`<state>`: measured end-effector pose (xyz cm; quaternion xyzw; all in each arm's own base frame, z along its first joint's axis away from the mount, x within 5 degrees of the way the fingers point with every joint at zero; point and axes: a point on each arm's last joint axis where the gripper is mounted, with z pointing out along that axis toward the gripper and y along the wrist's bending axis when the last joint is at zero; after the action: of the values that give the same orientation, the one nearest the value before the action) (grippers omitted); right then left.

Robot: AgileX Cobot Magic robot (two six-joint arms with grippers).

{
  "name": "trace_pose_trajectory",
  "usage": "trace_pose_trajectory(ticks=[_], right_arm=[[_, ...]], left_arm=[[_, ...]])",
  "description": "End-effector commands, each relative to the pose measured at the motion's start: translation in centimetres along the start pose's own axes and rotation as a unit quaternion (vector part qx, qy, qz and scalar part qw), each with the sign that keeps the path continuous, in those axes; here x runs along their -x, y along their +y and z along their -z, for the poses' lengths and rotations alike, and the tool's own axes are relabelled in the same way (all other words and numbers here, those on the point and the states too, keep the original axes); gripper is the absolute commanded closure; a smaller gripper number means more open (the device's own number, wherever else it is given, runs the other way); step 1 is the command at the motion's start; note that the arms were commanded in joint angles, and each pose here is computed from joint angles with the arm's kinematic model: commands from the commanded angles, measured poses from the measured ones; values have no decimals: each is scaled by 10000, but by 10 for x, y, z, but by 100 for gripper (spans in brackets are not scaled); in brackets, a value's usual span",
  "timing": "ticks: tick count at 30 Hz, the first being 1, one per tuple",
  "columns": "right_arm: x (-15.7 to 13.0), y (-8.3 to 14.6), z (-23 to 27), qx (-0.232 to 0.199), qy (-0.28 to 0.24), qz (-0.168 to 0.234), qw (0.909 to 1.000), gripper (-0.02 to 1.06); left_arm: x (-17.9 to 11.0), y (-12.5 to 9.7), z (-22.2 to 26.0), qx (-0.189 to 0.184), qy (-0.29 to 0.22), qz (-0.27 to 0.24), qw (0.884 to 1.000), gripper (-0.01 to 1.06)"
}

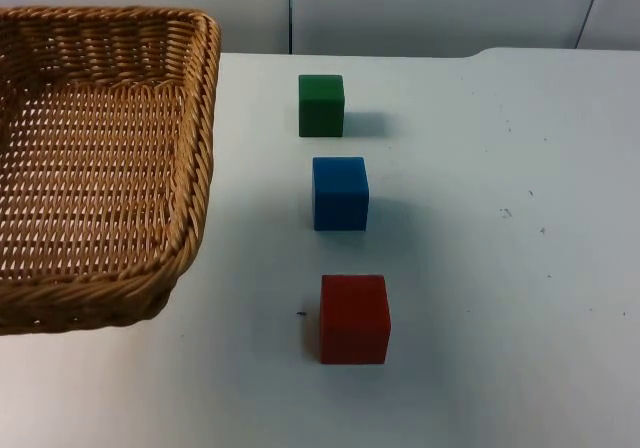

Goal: Pick up the basket with the left hand and place the blue cube into the basket with the right hand.

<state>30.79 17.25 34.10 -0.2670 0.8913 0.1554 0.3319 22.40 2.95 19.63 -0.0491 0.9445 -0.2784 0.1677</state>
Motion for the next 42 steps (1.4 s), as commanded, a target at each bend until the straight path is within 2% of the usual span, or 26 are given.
trace_pose_trajectory(ticks=[1, 6, 8, 9, 10, 15, 17, 19, 27, 31, 33, 37, 42], right_arm=[[2, 8, -22, -215, 32, -108, 9997, 0], [-7, 22, -62, -296, 339, -224, 9987, 0], [-11, 24, -77, -280, 443, -429, 9977, 0], [-13, 23, -88, -273, 479, -666, 9963, 0], [-13, 23, -88, -273, 479, -666, 9963, 0], [-24, 19, -125, -348, 568, -1234, 9901, 5], [-27, 18, -134, -357, 594, -1291, 9892, 5], [-33, 16, -147, -394, 669, -1530, 9852, 5], [-59, 10, -193, -536, 1005, -2032, 9725, 5], [-67, 8, -207, -582, 1030, -2215, 9680, 5], [-70, 7, -215, -595, 952, -2432, 9635, 5], [-73, 5, -225, -601, 820, -2521, 9624, 5], [-74, 3, -238, -700, 923, -2469, 9621, 5]], left_arm=[[0, -4, 2, -134, -47, 43, 9999, 105], [-1, -3, 2, -115, -41, 31, 9999, 105], [-1, -3, 2, -115, -41, 31, 9999, 105], [-1, -3, 2, -115, -41, 40, 9999, 105], [-1, -3, 2, -115, -41, 40, 9999, 105], [-1, -3, 2, -115, -41, 51, 9999, 105], [-1, -3, 2, -115, -41, 51, 9999, 105], [-1, -3, 2, -115, -41, 51, 9999, 105], [-1, -3, 2, -115, -41, 51, 9999, 105], [-1, -3, 2, -115, -41, 51, 9999, 105], [-1, -3, 2, -115, -41, 51, 9999, 105], [-1, -3, 2, -115, -41, 51, 9999, 105], [0, -3, 2, -120, -46, 57, 9999, 105]])
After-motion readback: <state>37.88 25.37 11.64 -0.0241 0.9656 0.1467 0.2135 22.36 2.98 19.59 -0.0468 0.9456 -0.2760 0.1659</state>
